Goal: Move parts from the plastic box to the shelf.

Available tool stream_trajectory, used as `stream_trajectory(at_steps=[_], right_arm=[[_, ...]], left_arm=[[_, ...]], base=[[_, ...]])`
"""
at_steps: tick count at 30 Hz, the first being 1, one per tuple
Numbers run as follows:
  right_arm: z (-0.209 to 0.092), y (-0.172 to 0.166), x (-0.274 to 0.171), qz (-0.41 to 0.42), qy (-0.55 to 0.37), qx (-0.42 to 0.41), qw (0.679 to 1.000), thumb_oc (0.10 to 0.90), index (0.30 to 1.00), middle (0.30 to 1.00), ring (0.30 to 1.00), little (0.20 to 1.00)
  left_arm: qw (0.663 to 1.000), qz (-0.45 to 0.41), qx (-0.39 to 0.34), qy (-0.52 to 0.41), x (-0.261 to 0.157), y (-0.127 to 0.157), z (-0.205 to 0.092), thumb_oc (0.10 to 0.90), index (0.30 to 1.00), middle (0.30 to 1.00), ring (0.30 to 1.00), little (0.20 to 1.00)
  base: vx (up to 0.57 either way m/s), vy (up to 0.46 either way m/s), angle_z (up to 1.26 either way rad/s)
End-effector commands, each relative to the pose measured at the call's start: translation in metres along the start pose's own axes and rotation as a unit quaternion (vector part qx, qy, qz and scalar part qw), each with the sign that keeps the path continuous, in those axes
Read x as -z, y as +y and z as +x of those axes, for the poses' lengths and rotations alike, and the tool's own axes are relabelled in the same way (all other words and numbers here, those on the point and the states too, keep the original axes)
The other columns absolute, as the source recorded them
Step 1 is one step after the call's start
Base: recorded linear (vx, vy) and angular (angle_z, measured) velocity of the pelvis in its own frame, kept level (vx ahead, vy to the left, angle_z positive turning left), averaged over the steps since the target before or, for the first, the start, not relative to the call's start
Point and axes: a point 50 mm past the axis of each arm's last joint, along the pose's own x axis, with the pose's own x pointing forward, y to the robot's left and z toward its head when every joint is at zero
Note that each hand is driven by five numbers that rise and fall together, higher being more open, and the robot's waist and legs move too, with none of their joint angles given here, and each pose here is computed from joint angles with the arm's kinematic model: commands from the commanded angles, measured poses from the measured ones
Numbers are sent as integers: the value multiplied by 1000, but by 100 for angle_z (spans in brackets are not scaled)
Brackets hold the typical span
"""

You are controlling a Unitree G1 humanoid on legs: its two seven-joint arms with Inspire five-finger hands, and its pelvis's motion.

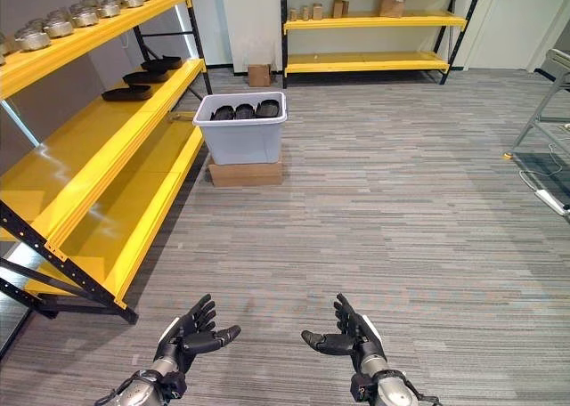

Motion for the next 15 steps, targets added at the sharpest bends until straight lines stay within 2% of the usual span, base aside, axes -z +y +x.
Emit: stream_trajectory(at_steps=[1,11,15], right_arm=[[17,2,-51,8,-119,-5,993,900,1000,1000,1000,1000],[23,4,-55,12,-124,-1,992,900,1000,1000,1000,1000],[24,7,-51,22,-115,-3,993,900,1000,1000,1000,1000]], left_arm=[[993,3,5,-122,-54,2,14,900,1000,1000,1000,1000],[989,12,13,-149,-69,0,17,900,1000,1000,1000,1000],[987,22,15,-156,-75,-2,19,900,1000,1000,1000,1000]], base=[[11,48,3],[6,105,1],[-22,228,18]])
